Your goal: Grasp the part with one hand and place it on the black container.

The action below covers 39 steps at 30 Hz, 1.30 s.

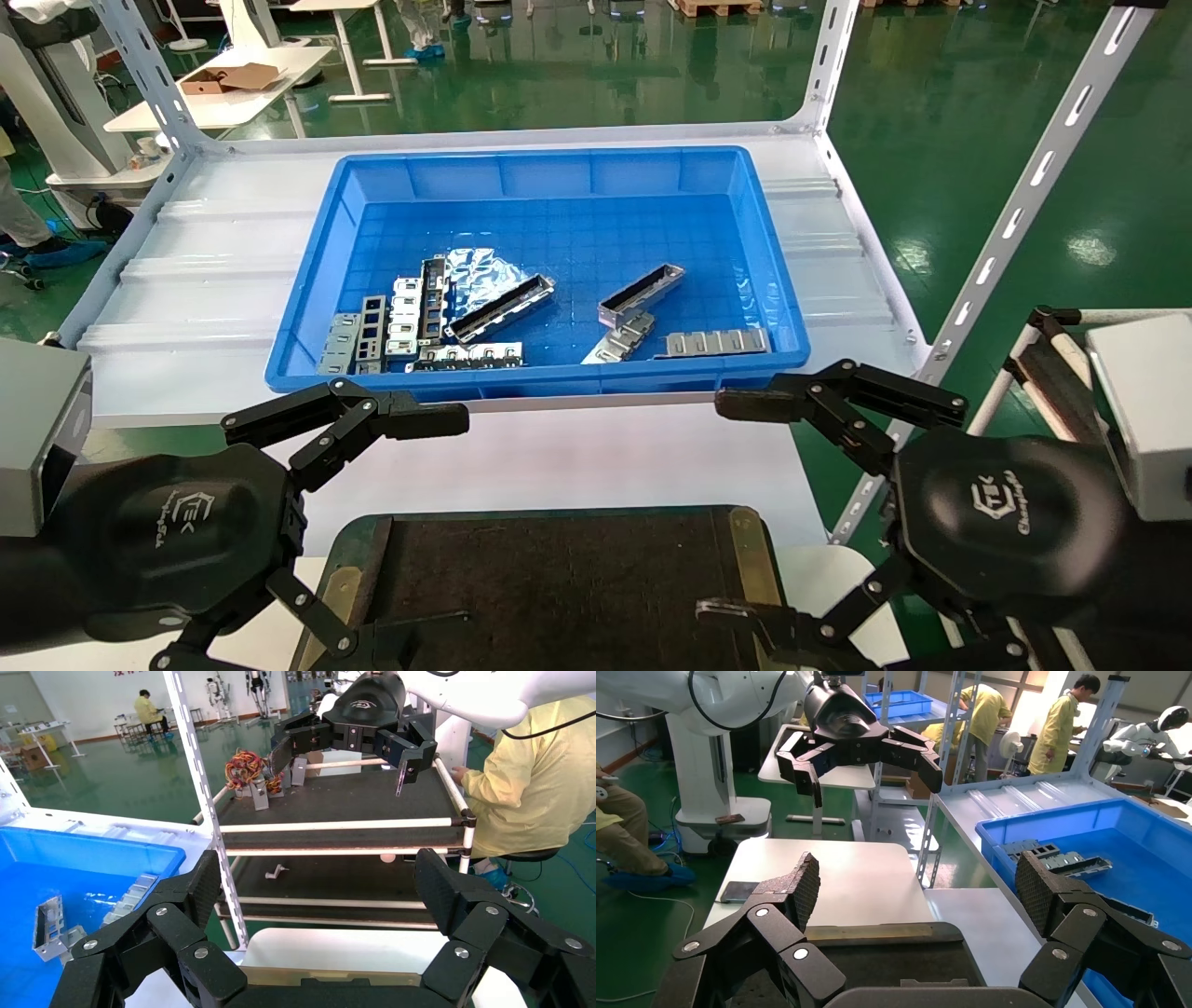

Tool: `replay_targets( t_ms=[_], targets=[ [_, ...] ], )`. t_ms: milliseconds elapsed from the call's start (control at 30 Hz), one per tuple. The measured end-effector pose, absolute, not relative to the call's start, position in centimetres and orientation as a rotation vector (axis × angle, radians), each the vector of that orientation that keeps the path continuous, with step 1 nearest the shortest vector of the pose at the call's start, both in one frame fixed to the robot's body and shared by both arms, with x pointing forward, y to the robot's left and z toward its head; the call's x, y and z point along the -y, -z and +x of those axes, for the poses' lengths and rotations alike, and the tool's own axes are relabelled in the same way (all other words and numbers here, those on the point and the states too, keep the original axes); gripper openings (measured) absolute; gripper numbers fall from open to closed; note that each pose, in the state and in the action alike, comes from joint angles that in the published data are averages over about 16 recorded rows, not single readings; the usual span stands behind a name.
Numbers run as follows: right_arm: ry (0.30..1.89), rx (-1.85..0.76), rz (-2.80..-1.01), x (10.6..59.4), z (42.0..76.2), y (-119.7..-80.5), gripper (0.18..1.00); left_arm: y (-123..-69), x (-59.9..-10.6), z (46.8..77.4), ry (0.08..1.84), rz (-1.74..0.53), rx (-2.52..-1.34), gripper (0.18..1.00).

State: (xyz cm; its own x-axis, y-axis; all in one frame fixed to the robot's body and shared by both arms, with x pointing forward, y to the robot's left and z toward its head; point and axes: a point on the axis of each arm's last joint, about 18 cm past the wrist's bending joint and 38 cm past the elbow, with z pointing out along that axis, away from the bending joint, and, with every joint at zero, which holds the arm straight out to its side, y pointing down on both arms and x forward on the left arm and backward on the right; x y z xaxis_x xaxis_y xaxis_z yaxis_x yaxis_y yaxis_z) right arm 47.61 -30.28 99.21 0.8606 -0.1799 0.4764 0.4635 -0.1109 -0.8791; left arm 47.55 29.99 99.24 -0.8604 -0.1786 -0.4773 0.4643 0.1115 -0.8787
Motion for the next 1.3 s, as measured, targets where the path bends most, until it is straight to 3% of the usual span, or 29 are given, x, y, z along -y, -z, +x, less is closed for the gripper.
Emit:
replay_targets(
  t_ms=[1300],
  targets=[
    [0.552, 0.228, -1.594, 30.28, 47.61, -99.21, 1.001, -99.24, -30.02, 47.71, 1.786, 0.279, -1.922, 1.001]
  ],
)
